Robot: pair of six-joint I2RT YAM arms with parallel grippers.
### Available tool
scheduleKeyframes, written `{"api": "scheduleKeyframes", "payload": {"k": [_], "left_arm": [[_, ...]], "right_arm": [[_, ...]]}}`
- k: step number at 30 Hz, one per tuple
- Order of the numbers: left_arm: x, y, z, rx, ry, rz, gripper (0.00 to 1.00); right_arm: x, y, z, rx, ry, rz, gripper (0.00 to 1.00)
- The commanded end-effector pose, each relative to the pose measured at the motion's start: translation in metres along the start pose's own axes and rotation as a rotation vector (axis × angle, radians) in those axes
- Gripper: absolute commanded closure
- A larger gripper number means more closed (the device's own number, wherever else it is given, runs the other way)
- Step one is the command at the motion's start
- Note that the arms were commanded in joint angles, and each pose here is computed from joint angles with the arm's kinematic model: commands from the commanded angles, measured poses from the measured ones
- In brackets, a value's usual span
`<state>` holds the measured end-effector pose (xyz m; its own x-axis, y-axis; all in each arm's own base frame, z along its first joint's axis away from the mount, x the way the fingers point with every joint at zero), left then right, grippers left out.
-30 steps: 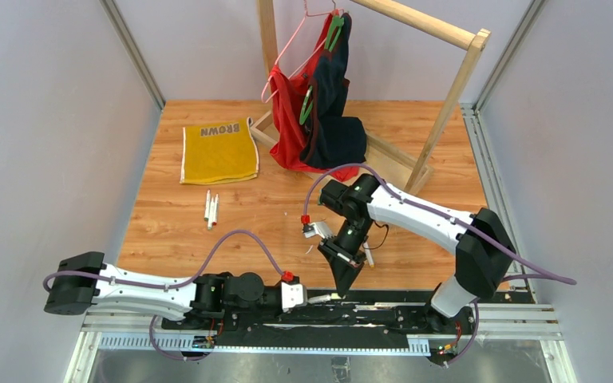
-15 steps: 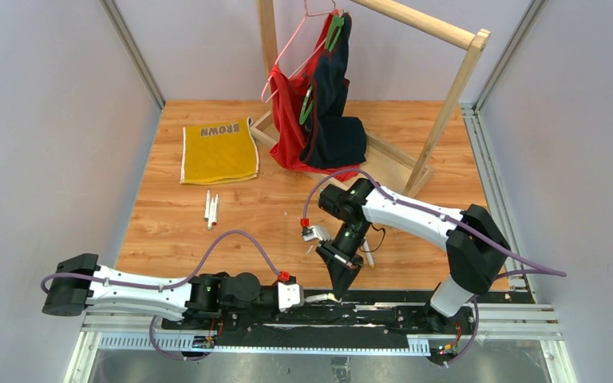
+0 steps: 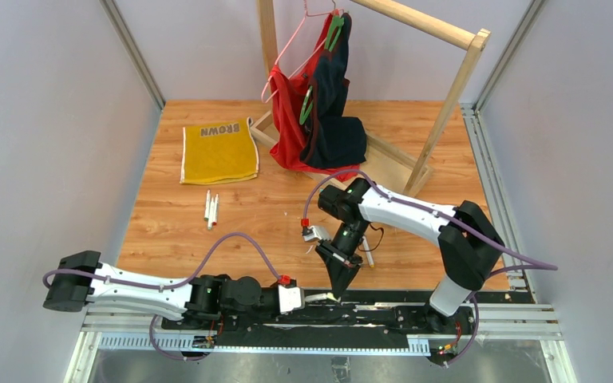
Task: Insert the pens into the pen caps
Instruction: Insert the pen cap onto the pen.
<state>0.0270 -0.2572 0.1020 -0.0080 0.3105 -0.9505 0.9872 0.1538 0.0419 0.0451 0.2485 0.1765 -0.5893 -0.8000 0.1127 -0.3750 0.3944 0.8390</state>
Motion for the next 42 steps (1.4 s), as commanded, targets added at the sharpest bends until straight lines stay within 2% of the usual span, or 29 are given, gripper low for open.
{"api": "scheduleKeyframes", "payload": {"k": [1,16,24,26,29,33,35,38,42], "left_arm": [[-0.055,-0.002,0.003,-0.006,-0.208,-0.008,1.00],[-0.057,-0.010,0.005,0.023,-0.199,0.016,1.00],[-0.058,0.005,0.000,-0.079,-0.232,-0.054,1.00],[-0.056,0.006,-0.001,-0.087,-0.232,-0.054,1.00],[-0.054,0.008,0.000,-0.097,-0.220,-0.054,1.00],[-0.052,0.015,0.001,-0.120,-0.215,-0.090,1.00],[-0.050,0.024,0.002,-0.128,-0.214,-0.140,1.00],[-0.045,0.042,0.002,-0.163,-0.201,-0.213,1.00],[-0.039,0.064,-0.001,-0.204,-0.201,-0.310,1.00]], "right_arm": [[-0.021,-0.005,0.000,-0.022,-0.060,-0.040,0.99],[-0.032,-0.010,-0.008,-0.054,-0.102,-0.045,0.99],[-0.034,-0.013,-0.016,0.005,-0.135,-0.064,0.99],[-0.037,-0.013,-0.028,0.044,-0.185,-0.071,0.95],[-0.045,-0.012,-0.051,0.136,-0.281,-0.101,0.81],[-0.056,-0.009,-0.093,0.281,-0.460,-0.154,0.69],[-0.059,-0.008,-0.113,0.337,-0.552,-0.157,0.57],[-0.059,-0.008,-0.138,0.416,-0.689,-0.157,0.52],[-0.062,-0.003,-0.166,0.494,-0.876,-0.174,0.51]]}}
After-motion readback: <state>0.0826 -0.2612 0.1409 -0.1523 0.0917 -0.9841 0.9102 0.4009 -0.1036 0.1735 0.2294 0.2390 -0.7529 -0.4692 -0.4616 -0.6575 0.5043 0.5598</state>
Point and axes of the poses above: each gripper's point midway between its finger pads, its own z axis out along the fingers, its own y axis along the line the jaws close on, x = y × z, the point moved 3 cm from there along -z, back along the fingers, and after that the axes turned 5 degrees about -z, right-handed, at the moved point
